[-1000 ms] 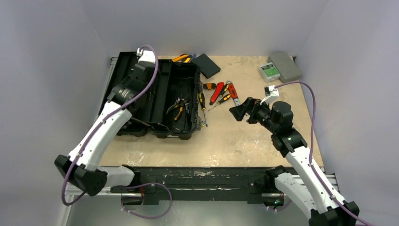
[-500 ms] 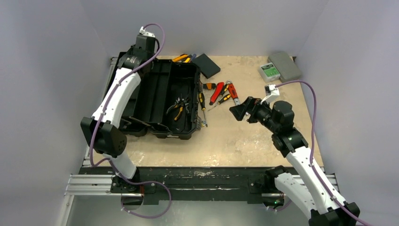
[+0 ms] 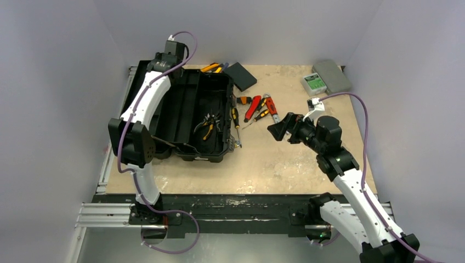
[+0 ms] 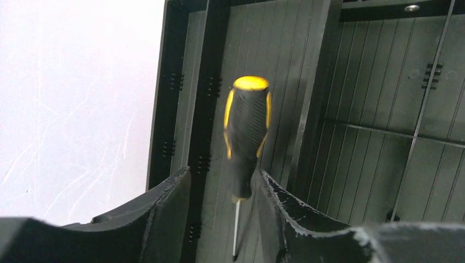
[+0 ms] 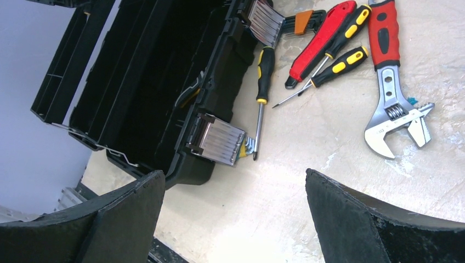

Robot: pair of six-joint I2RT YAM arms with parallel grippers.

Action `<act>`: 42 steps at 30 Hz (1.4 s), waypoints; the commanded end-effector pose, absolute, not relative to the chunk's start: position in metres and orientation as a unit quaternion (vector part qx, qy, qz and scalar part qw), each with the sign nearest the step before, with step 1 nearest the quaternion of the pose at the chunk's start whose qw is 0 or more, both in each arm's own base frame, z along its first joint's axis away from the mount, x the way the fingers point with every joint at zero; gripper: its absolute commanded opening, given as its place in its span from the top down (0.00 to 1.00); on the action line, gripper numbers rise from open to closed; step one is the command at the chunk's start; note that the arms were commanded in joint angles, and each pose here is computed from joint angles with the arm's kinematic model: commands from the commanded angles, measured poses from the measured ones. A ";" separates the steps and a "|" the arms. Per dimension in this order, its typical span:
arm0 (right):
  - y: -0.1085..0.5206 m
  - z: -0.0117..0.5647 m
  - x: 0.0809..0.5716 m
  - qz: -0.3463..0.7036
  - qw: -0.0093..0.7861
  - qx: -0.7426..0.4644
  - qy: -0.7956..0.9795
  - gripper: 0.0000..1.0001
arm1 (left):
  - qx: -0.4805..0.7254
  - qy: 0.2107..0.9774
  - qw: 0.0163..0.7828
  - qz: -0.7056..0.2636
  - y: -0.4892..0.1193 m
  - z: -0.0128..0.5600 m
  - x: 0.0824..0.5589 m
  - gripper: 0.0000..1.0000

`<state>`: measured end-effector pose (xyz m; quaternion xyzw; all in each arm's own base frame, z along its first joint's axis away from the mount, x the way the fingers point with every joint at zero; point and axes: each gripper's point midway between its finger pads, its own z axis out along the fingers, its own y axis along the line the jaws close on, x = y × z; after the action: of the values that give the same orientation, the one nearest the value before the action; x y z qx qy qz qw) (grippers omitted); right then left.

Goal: Pack the tool kit
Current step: Place the screwdriver in the toolbox, then pick up the screwdriver from the center of the board.

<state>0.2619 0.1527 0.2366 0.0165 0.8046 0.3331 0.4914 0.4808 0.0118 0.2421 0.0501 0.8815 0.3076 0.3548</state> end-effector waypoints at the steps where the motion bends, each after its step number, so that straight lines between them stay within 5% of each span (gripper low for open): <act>1: 0.151 0.255 0.266 0.332 0.510 0.017 0.793 0.01 | 0.013 0.866 0.410 0.285 0.009 0.281 0.483 0.51; 9: 0.149 0.255 0.265 0.326 0.507 0.022 0.798 0.01 | -0.009 0.868 0.468 0.163 -0.022 0.315 0.462 0.34; 12: 0.148 0.253 0.265 0.323 0.505 0.025 0.800 0.01 | -0.037 0.875 0.470 0.111 -0.034 0.324 0.446 0.20; 19: 0.143 0.247 0.269 0.311 0.502 0.042 0.806 0.01 | -0.030 0.868 0.489 -0.082 -0.098 0.341 0.403 0.01; 27: 0.097 0.233 0.288 0.206 0.507 0.179 0.818 0.01 | -0.053 0.825 0.480 -0.293 -0.150 0.330 0.352 0.00; 31: 0.064 0.220 0.294 0.131 0.492 0.283 0.813 0.01 | -0.049 0.808 0.488 -0.327 -0.154 0.323 0.334 0.00; 42: 0.060 0.206 0.319 0.075 0.448 0.327 0.829 0.01 | 0.050 0.788 0.496 -0.362 -0.210 0.268 0.291 0.00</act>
<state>0.3068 0.0689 0.1934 0.2904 0.8419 0.1000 0.4436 0.2938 -0.1921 0.2497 0.0042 0.8294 -0.3470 0.4378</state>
